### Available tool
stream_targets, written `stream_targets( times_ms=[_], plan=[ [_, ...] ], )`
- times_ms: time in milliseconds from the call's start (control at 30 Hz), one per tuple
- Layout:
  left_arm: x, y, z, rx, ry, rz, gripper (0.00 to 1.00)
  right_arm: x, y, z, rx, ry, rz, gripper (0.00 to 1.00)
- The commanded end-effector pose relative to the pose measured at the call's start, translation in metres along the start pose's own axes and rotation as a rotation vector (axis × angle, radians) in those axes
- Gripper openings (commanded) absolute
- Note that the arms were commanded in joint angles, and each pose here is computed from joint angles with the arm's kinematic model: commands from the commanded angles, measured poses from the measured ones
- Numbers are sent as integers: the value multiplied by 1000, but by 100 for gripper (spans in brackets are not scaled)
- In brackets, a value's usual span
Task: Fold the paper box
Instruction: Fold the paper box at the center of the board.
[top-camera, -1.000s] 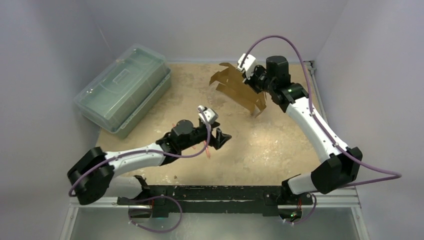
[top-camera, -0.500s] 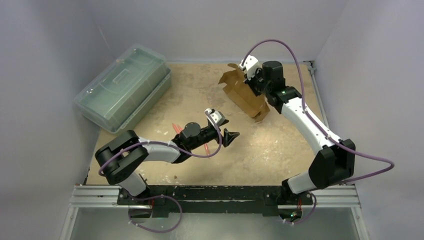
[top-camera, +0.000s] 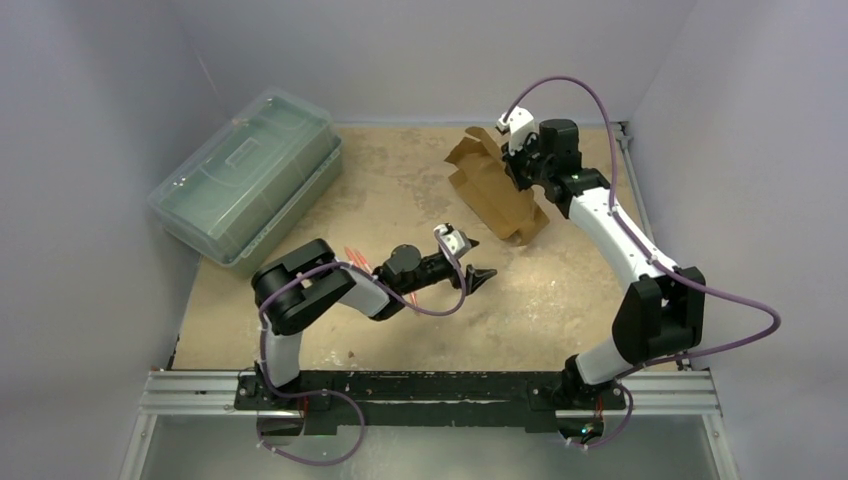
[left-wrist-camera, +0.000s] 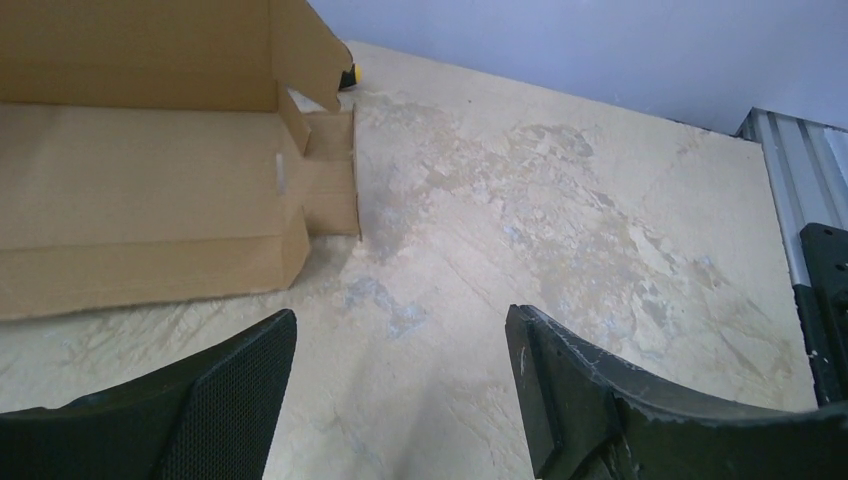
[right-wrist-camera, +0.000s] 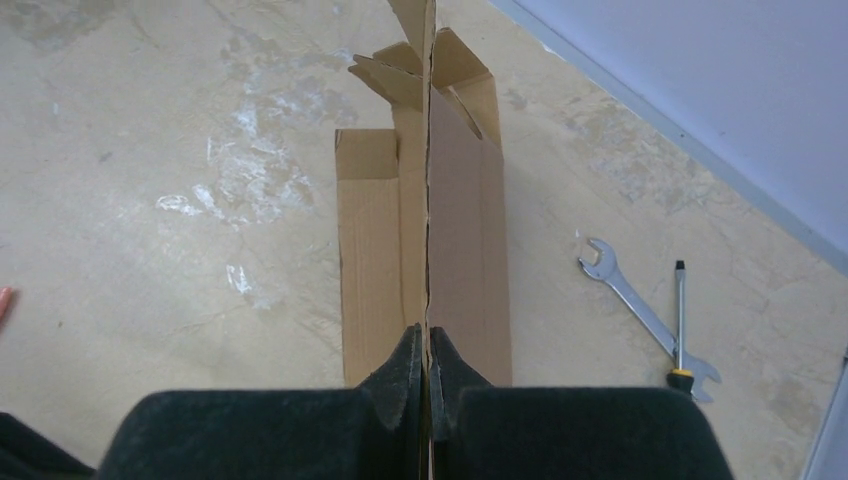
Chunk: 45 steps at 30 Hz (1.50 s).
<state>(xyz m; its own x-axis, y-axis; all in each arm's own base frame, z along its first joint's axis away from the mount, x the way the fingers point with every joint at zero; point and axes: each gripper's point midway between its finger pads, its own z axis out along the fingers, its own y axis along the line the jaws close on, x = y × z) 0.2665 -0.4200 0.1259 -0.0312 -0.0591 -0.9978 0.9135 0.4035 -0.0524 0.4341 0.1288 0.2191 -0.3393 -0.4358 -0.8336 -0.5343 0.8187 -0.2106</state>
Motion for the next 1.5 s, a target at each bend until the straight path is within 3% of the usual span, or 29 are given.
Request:
stream_targets(
  times_ms=[0,400,633,1033,1100,1300,1467],
  plan=[
    [-47,-3,28,54,-179,75,77,-31,9,-14,-54,-93,40,0],
    [-13,5,80,34,-110,84,73,-29,7,-13,-44,-70,61,0],
    [13,7,107,59,-49,67,56,-32,11,-17,-60,-76,63,0],
    [28,17,123,19,-19,49,40,-36,18,-22,-69,-83,53,0],
    [30,17,125,23,-13,49,35,-37,19,-22,-69,-85,52,0],
    [36,17,125,27,19,48,0,-36,18,-24,-58,-83,45,0],
    [19,14,106,9,-3,25,0,-31,11,-27,-19,-73,12,0]
  ],
)
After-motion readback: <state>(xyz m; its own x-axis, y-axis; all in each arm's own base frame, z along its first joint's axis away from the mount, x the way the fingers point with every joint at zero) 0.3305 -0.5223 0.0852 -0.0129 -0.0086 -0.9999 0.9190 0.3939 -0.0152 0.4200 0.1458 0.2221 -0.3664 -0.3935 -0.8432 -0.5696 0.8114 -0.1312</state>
